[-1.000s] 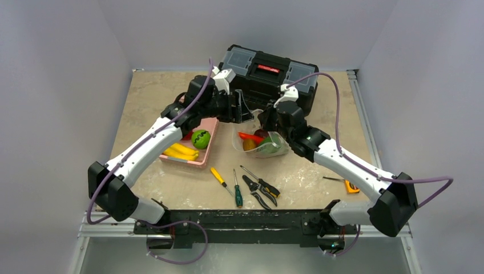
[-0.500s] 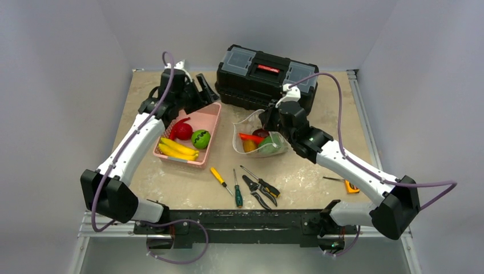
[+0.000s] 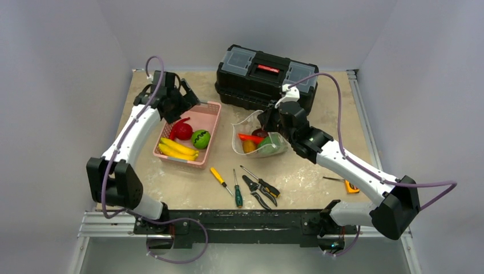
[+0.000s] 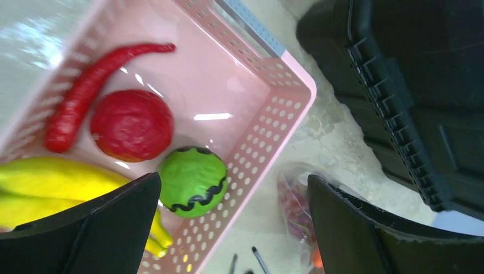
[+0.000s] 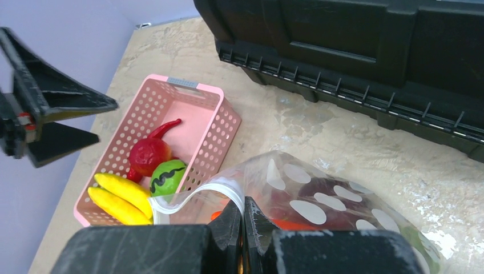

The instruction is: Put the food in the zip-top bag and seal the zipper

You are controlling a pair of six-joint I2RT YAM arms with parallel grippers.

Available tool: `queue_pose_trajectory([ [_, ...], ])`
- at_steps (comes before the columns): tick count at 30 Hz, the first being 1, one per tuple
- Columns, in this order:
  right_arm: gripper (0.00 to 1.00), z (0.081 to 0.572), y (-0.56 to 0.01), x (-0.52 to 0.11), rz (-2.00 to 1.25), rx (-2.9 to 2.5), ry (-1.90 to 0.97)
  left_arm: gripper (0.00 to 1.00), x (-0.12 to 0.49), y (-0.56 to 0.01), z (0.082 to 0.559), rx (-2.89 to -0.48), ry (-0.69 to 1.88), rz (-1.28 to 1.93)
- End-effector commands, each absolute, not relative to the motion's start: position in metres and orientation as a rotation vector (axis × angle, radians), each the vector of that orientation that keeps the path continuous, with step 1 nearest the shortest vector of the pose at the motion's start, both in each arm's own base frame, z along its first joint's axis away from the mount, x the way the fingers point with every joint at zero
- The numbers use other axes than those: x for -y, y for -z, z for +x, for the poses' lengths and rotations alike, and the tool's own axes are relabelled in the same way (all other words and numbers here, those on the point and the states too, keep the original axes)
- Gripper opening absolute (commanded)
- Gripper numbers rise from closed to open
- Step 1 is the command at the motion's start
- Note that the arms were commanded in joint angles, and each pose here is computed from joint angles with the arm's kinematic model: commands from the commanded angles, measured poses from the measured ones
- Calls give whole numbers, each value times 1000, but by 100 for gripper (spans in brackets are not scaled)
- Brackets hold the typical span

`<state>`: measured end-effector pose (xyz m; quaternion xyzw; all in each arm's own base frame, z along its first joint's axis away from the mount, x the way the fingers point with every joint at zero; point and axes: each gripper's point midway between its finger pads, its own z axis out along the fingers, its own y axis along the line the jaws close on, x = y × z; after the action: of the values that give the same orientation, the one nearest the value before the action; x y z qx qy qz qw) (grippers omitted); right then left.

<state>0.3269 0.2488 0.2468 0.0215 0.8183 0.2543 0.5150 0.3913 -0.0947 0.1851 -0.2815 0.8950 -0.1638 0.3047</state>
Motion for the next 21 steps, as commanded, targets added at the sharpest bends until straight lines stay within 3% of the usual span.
queue_pose_trajectory([
  [1,0,328,-277,-256,58,-1887,-705,100,45,-257,379,-2117,194,-684],
  [7,0,325,-277,-254,62,-1868,-718,100,20,-241,364,-2042,64,-690],
  [13,0,322,-279,-259,53,-1867,-754,100,21,-178,363,-2206,-20,-646],
  [21,0,317,-285,-245,77,-1845,-724,100,30,-149,377,-2349,-12,-666],
])
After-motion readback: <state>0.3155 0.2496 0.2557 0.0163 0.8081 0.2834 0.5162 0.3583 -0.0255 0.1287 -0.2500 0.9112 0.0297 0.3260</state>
